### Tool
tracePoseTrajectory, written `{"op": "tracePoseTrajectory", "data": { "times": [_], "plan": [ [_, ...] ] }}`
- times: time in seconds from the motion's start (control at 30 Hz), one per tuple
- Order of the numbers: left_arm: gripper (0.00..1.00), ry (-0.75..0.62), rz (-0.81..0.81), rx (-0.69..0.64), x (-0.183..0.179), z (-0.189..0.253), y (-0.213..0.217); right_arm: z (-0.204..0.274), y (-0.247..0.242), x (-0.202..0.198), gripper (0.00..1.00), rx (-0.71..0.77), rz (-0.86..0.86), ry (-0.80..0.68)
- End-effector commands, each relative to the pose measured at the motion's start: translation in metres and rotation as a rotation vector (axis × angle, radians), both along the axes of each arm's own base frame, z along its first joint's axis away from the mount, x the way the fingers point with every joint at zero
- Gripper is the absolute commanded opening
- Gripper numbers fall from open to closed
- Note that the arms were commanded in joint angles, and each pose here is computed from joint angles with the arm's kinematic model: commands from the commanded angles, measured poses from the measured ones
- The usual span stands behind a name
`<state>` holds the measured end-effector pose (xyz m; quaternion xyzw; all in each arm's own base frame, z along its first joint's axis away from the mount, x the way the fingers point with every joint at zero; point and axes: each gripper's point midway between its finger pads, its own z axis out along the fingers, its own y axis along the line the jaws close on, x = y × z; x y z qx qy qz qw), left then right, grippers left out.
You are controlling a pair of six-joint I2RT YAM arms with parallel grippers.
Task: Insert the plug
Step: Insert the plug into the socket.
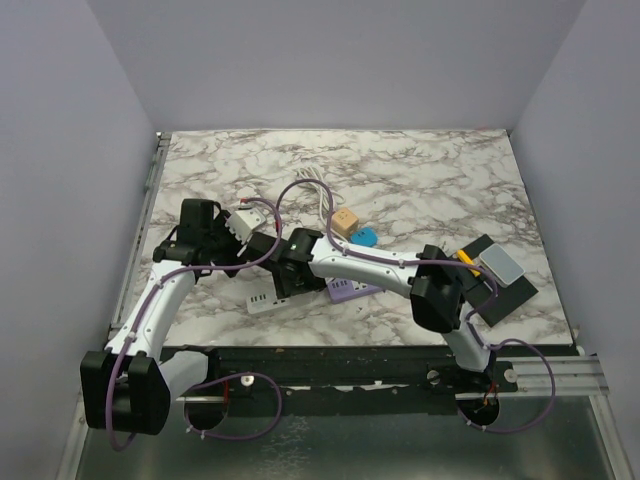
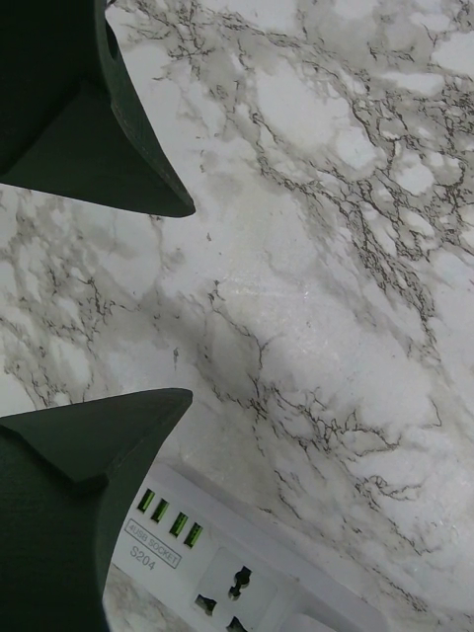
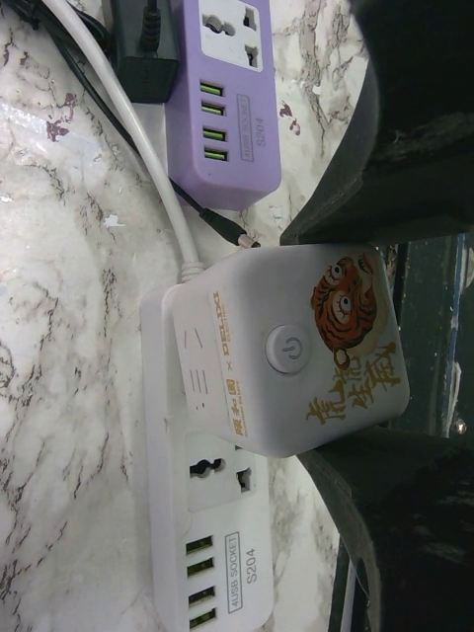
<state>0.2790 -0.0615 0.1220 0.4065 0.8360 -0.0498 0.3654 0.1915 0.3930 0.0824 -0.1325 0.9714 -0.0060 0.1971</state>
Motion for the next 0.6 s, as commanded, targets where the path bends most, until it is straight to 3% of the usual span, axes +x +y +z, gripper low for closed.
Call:
{"op": "tracePoseTrajectory", "data": {
  "times": [0.0,0.57],
  "plan": [
    [0.71,0.028,-0.009,0.003,-0.007,-0.007,0.001,-0.027,-0.025,-0.010,0.01,-0.162,-0.002,0.039],
    [0.71,0.017,0.006,0.001,0.000,0.001,0.001,-0.062,-0.052,-0.016,0.01,-0.282,0.013,0.062]
  ]
}}
